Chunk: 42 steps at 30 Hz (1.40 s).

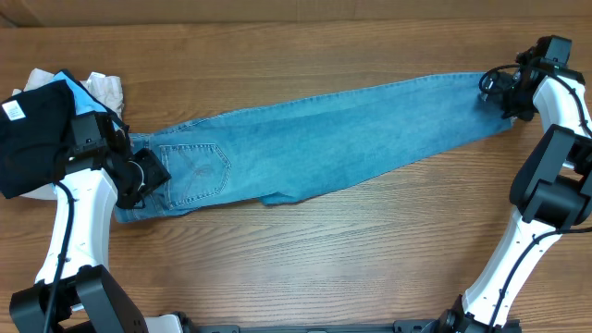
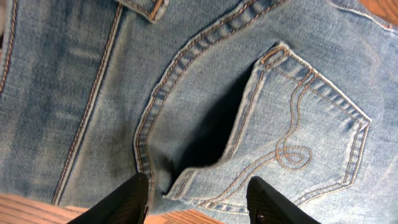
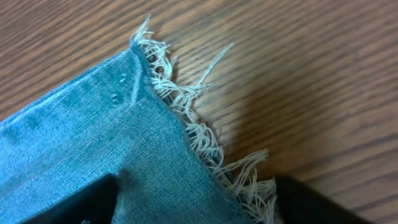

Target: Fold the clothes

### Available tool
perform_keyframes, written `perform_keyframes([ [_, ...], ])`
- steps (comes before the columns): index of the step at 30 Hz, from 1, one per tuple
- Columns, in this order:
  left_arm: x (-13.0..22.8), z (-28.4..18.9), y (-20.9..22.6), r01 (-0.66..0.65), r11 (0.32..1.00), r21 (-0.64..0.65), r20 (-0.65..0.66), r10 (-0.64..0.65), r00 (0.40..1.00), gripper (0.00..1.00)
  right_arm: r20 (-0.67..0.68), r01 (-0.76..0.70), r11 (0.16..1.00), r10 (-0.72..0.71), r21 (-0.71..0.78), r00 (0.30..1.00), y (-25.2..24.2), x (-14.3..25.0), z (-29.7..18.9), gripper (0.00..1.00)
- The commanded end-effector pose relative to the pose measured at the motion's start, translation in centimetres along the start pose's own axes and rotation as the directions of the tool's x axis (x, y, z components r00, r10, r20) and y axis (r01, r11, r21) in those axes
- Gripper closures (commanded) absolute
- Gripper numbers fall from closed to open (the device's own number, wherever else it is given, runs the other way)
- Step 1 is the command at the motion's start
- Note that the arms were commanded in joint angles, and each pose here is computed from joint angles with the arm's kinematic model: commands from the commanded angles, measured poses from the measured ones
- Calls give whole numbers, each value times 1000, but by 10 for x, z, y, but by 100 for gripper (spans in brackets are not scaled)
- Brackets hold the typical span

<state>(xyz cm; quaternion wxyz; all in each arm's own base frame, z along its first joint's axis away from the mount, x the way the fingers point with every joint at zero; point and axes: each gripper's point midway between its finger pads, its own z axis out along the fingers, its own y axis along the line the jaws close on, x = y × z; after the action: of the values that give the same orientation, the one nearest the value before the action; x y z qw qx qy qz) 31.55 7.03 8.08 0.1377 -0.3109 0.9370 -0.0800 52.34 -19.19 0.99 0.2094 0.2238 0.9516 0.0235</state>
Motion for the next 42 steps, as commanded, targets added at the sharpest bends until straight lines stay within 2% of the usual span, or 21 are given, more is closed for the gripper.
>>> perform_keyframes([
  [1,-3,-2,-2,-29,1000,-4,3,29,1000,45,-48,5,999,-3,36,999,-10,15,14,48],
  [3,-2,-2,-2,-29,1000,-5,1,29,1000,45,-64,6,997,-1,72,998,-17,19,14,78],
  [4,-2,-2,-2,-29,1000,-5,0,29,1000,45,-74,6,996,0,88,997,-19,21,14,90],
  [5,-2,-2,-2,-29,1000,-5,0,29,1000,45,-83,7,994,2,105,997,-22,24,13,96],
  [9,-2,-2,-2,-29,1000,-5,1,29,1000,45,-137,0,982,26,190,990,-38,38,9,96],
  [15,-2,-2,-2,-33,999,-5,1,33,999,44,-197,-139,914,227,381,954,-83,69,-7,96],
  [22,-5,-2,-3,-47,999,-2,13,47,999,42,-239,-265,788,456,555,857,-142,111,-38,96],
  [26,-5,-2,-3,-69,998,-2,13,69,997,41,-249,-343,714,584,611,773,-174,135,-55,96],
  [30,-5,-2,-3,-79,997,-3,14,79,997,40,-267,-372,684,638,628,722,-193,150,-66,96],
  [32,-7,-2,-4,-81,997,-1,20,81,997,41,-286,-413,693,659,591,696,-189,152,-64,96],
  [42,-19,-3,-9,-136,991,14,72,135,988,44,-311,-399,723,634,564,709,-173,149,-59,95],
])
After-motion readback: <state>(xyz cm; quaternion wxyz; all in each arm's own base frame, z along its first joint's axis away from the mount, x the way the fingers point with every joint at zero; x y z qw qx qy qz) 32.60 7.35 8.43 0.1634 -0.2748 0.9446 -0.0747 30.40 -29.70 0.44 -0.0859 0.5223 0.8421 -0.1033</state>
